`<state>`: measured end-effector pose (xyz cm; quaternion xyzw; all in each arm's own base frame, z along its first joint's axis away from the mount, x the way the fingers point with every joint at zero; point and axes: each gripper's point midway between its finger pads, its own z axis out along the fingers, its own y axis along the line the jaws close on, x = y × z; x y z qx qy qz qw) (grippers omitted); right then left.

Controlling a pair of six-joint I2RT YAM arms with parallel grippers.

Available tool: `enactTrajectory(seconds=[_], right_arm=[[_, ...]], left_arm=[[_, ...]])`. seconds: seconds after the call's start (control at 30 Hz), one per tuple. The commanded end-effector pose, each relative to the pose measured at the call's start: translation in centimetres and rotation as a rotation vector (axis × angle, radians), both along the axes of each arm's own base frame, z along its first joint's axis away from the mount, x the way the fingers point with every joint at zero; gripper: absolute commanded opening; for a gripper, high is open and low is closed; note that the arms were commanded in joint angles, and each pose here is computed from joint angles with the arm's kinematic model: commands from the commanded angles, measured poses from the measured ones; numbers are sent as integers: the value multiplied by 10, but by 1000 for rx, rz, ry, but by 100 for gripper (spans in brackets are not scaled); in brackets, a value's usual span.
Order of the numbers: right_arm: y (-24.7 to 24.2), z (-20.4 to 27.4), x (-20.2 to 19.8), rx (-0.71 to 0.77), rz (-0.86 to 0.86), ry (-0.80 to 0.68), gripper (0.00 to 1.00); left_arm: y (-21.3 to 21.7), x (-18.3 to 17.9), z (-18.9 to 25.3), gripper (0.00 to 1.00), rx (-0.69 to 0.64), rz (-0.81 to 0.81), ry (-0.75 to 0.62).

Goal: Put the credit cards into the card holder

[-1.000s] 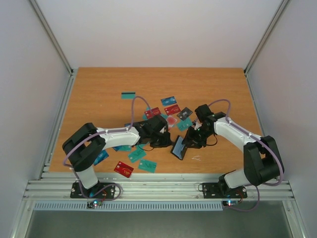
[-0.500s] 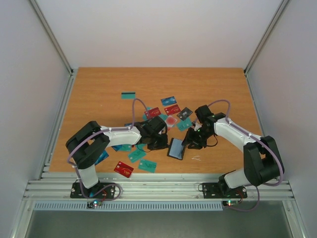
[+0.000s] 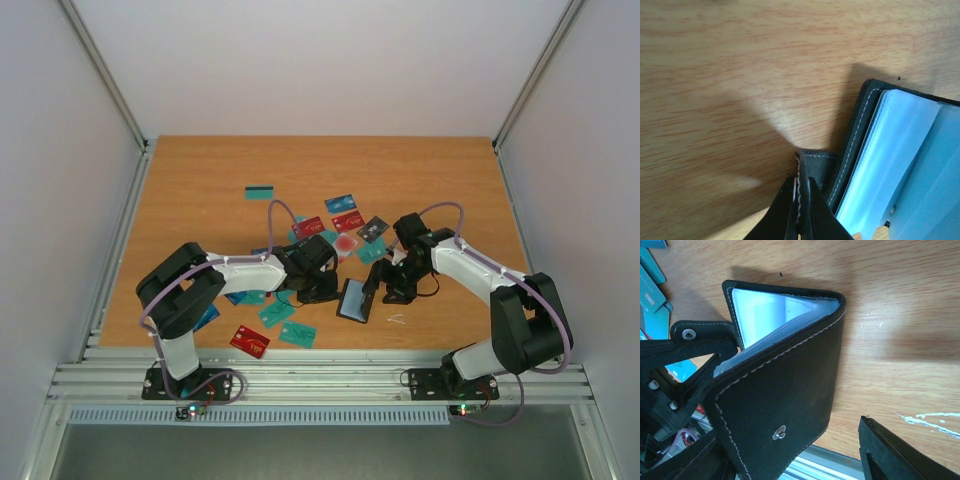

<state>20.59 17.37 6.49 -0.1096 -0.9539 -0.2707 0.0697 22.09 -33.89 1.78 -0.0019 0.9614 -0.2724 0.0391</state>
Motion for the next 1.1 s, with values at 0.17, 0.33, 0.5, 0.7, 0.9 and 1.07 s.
enactTrajectory(seconds=[0.17, 0.33, 0.5, 0.7, 0.9, 1.07], right_arm=[[-1, 0, -8, 3, 27, -8, 73], [-2, -1, -11, 5, 33, -5, 79], [-1, -2, -14, 18, 34, 1, 84], [-1, 3, -15, 26, 33, -14, 94], [-1, 6, -16, 28, 38, -24, 96], [-7, 1, -19, -12, 47, -7, 91]], left_arm=[[2, 3, -7, 0, 24, 20, 18], [3, 3, -7, 0, 23, 25, 18], [3, 3, -7, 0, 21, 25, 17], [6, 0, -11, 0, 29, 25, 27], [8, -2, -17, 0, 41, 28, 39], [11, -1, -19, 0, 51, 36, 42]])
